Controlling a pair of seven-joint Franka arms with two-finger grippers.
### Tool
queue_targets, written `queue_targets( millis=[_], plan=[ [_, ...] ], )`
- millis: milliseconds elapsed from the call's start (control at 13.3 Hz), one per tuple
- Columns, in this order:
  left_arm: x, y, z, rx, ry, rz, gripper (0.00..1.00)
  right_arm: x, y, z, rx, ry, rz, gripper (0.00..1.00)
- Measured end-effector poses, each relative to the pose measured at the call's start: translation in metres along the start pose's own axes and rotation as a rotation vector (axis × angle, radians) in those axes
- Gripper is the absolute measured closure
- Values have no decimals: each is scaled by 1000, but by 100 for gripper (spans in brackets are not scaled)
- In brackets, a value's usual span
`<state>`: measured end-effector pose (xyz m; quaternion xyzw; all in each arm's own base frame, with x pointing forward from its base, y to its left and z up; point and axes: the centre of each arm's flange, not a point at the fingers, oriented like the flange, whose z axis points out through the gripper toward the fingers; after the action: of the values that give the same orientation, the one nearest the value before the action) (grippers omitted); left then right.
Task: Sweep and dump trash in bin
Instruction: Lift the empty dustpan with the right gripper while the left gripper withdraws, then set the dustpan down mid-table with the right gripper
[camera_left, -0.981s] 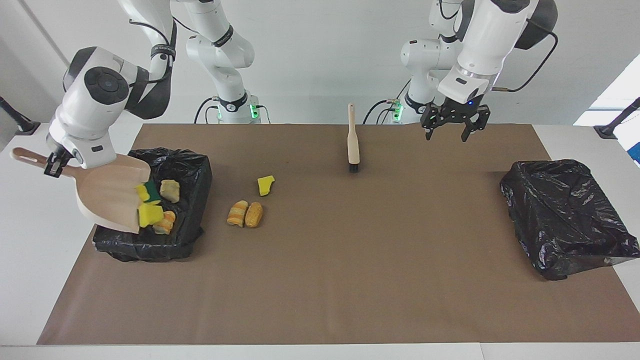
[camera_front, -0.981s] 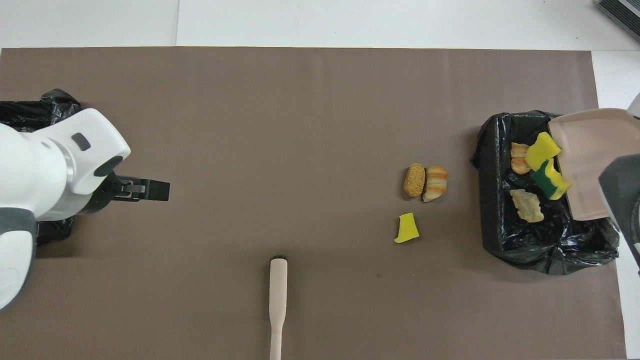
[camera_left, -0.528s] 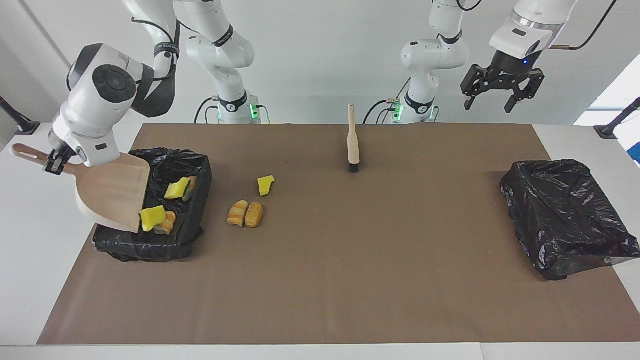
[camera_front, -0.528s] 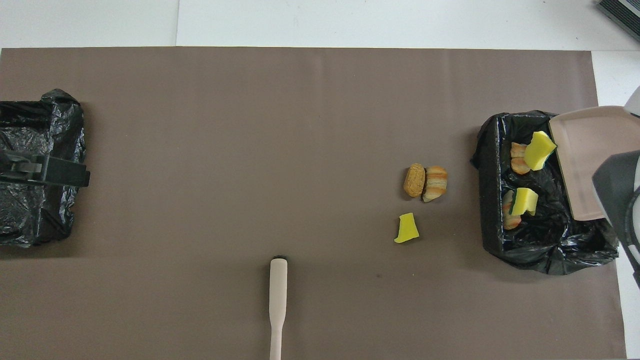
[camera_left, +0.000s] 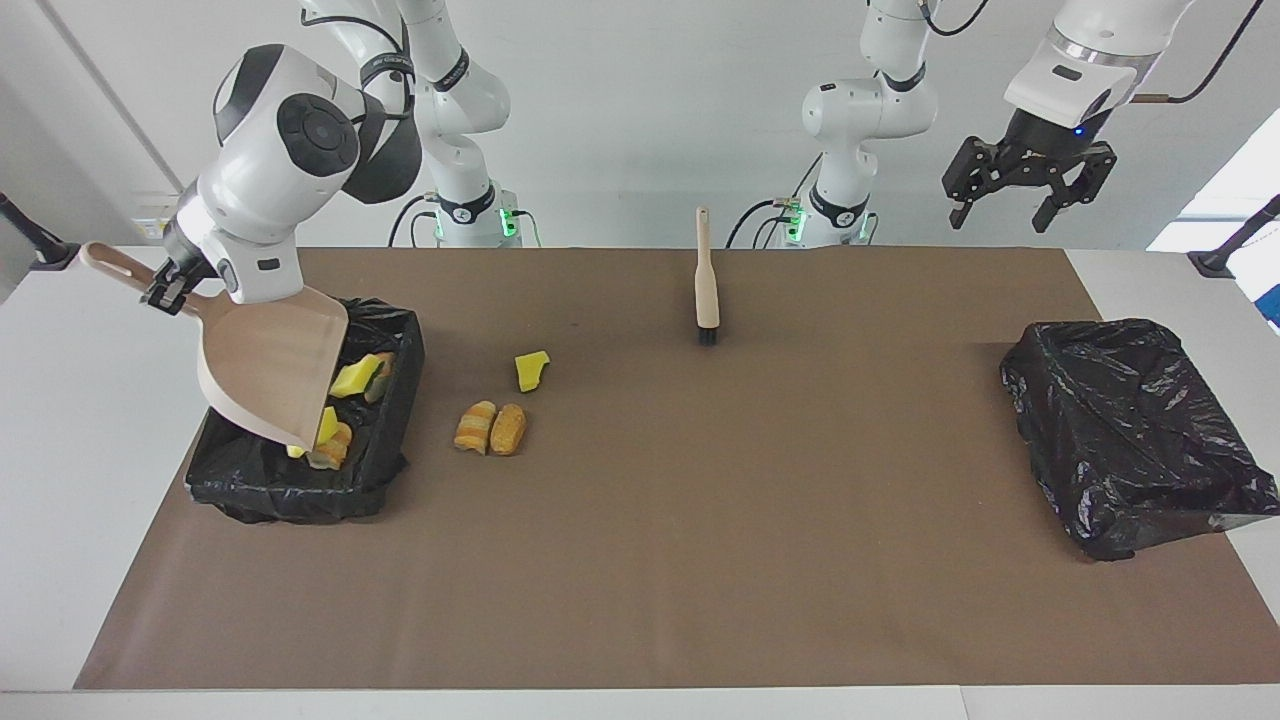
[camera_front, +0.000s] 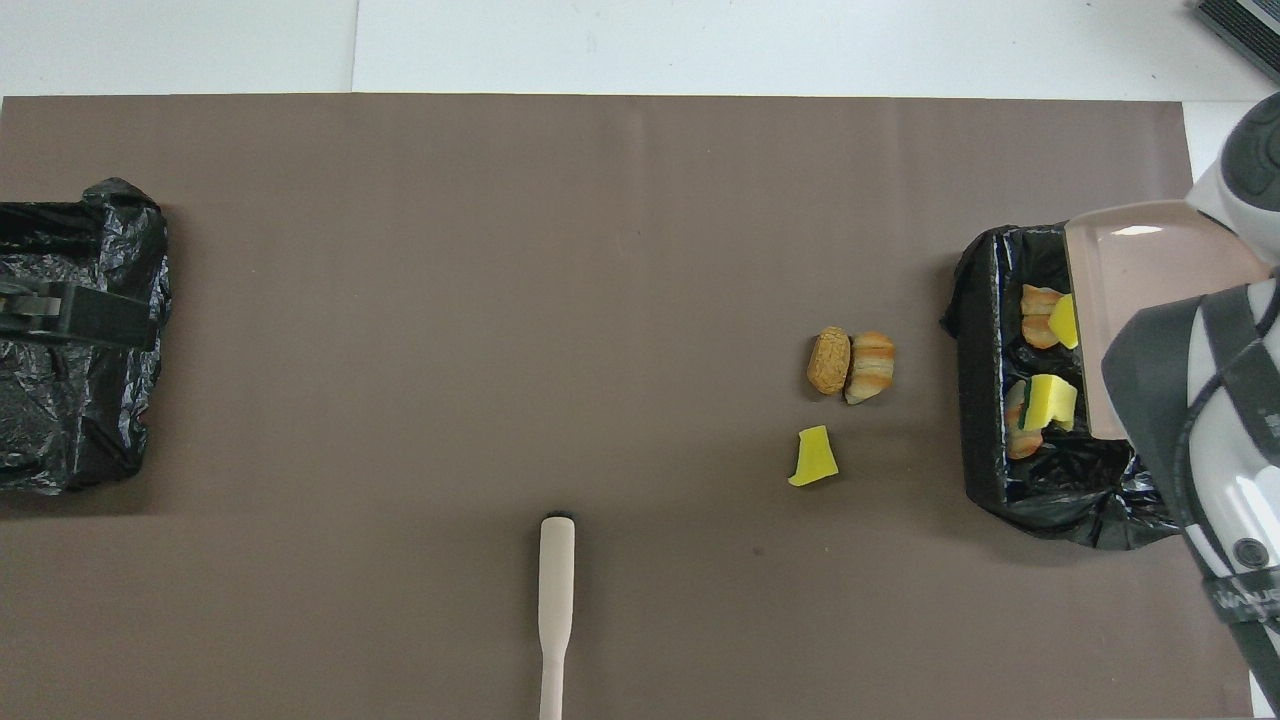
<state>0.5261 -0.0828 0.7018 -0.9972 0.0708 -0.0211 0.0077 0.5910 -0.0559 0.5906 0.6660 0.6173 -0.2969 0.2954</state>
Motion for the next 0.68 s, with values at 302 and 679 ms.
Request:
queue_targets(
  millis=[302, 679],
  plan=[
    [0, 0, 0, 1, 0, 0, 0, 9, -13, -30, 33, 174, 161, 68],
    [-2, -8, 2, 1, -22, -5, 0, 92, -24, -75, 225, 467, 569, 68]
  ],
)
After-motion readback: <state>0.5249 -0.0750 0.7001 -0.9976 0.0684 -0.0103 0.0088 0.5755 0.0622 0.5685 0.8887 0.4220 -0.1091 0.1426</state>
